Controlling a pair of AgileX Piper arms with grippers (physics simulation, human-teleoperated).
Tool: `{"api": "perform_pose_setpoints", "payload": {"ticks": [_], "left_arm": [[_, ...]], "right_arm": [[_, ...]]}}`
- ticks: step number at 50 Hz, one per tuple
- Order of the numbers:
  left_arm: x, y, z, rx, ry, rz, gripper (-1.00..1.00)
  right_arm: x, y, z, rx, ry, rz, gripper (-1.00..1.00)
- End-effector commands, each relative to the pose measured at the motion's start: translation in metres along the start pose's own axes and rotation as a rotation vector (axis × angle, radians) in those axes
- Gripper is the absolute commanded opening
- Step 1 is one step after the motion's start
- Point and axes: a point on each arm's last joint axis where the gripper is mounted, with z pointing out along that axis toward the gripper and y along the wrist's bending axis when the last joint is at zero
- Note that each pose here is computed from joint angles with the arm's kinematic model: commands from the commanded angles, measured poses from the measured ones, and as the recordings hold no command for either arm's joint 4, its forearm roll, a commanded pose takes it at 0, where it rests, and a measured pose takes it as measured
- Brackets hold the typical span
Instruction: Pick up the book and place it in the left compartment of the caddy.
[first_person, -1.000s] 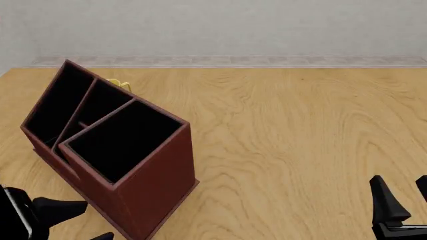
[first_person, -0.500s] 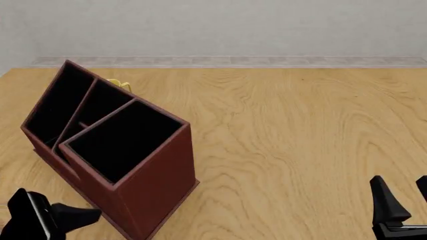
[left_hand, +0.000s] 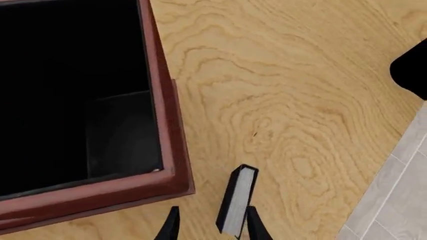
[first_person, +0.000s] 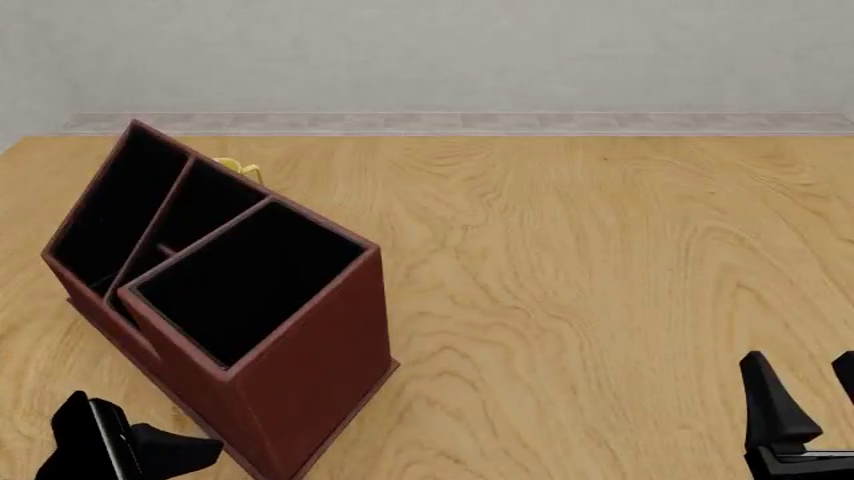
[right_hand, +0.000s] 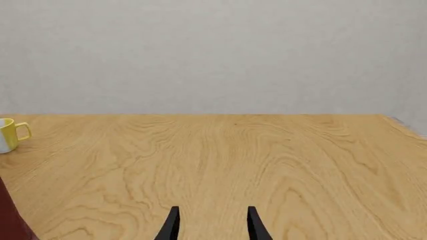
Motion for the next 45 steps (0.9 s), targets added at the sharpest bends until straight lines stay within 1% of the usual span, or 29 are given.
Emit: {"api": "perform_pose_setpoints", "payload": {"ticks": [1,13,35,45], "left_arm": [[0.004,-0.003,0.007,0.028,0.032,0.001,1.0],[0.007,-0.005,0.007,0.036,0.048,-0.003,1.0],[0.011,-0.01,0.02,0.068,0.086,-0.015,1.0],[0.017,-0.009,0.024,0.064,0.1,-0.036,1.0]], "right_arm": [[0.0,0.0,0.001,-0.001,0.0,0.0,1.0],[0.0,0.0,0.001,-0.001,0.0,0.0,1.0],[0.0,0.0,0.001,0.0,0.0,0.0,1.0],[0.0,0.0,0.001,0.0,-0.001,0.0,1.0]]}}
